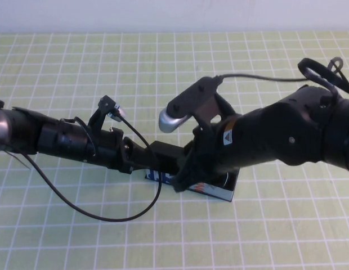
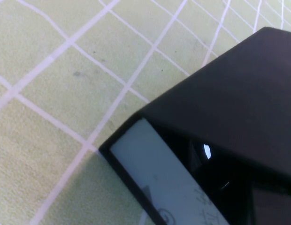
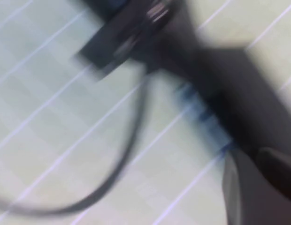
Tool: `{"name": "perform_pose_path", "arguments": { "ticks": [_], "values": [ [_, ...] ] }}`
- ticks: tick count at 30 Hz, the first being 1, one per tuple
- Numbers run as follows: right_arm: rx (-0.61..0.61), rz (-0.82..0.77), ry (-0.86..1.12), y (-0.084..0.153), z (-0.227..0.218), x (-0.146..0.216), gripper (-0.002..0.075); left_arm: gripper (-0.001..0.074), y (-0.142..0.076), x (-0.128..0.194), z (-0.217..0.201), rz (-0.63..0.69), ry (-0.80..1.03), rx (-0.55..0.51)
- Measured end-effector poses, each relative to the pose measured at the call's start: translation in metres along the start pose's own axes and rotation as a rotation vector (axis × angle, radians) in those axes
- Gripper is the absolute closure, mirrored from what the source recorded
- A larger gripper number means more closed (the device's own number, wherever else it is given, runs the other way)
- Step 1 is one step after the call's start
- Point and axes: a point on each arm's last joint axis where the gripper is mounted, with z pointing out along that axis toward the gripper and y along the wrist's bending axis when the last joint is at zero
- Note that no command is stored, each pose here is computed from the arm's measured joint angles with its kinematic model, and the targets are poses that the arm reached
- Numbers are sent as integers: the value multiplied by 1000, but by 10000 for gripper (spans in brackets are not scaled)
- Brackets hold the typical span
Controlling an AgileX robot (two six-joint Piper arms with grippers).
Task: Take glasses out of glasses case
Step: Pick up the glasses from the glasses case
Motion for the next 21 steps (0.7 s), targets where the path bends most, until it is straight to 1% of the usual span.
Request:
{"name": "perform_pose_path", "arguments": {
  "ticks": [2,5,7,10,15,21],
  "values": [
    [-49,61,65,7,1,6,711,739,0,0,0,-4,0,0],
    [-77,134,164,10,12,16,732,739,0,0,0,-7,0,0],
    [-58,165,206,8,23,22,737,739,0,0,0,-8,-1,2],
    [2,192,244,2,38,29,739,739,0,0,0,-11,-2,2],
    [93,232,203,-10,48,29,741,739,0,0,0,-13,-2,2],
    [148,305,89,-43,46,21,741,739,0,0,0,-13,-2,2]
  ]
}}
